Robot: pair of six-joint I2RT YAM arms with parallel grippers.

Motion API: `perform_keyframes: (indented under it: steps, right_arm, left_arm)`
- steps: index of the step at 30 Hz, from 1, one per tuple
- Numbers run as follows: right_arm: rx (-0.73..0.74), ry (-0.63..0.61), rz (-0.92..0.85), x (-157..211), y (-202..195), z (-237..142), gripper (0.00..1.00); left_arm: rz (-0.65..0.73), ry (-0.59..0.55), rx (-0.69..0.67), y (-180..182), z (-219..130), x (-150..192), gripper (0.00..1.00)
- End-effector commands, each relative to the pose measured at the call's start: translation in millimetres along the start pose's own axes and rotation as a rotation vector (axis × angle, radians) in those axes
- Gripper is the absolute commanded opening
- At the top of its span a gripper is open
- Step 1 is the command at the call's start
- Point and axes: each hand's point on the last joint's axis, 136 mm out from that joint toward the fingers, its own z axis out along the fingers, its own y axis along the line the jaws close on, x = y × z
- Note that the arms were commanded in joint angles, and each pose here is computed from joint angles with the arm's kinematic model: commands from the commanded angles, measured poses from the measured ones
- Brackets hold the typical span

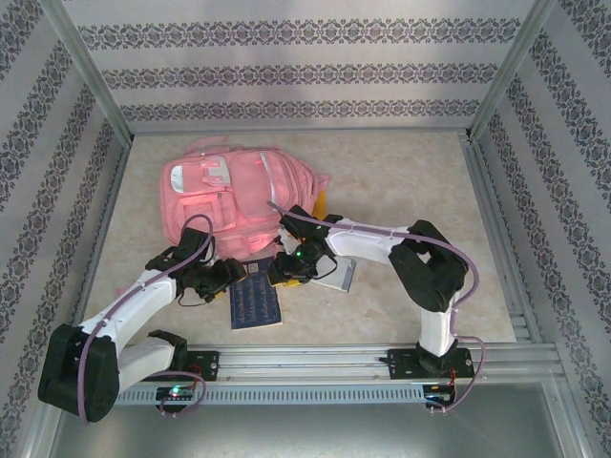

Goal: Pack the student bag

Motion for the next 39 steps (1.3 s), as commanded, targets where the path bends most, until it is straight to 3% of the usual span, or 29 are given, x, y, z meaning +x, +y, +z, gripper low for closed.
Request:
perform_keyframes:
  steps: [1,5,9,12,16,25,33,39]
  right_arm:
    - [0.013,0.0,0.044,-6,-2,9,0.44]
    - [0.017,-0.012,0.085,-11,-9,18,0.4]
    - [0.0,-0.004,0.113,-13,-11,27,0.29]
    - [-0.013,0.011,0.137,-13,-13,35,0.19]
    - [0.004,0.013,0.151,-12,-20,39,0.12]
    - [0.028,0.028,0.155,-5,-31,42,0.09]
    - [0.022,0.028,0.151,-8,-29,40,0.09]
    - [0.017,0.035,0.151,-7,-28,38,0.1]
  left_arm:
    - [0.011,0.002,-0.014,11,9,0,0.68]
    - [0.0,0.047,0.012,11,22,6,0.68]
    - [0.0,0.075,0.044,9,29,11,0.68]
    - [-0.016,0.102,0.106,2,34,15,0.68]
    - [-0.042,0.141,0.209,-11,39,21,0.68]
    - [-0.018,0.122,0.375,-45,17,19,0.55]
    - [0.005,0.106,0.467,-59,-3,24,0.5]
    - [0.012,0.123,0.541,-71,-11,27,0.36]
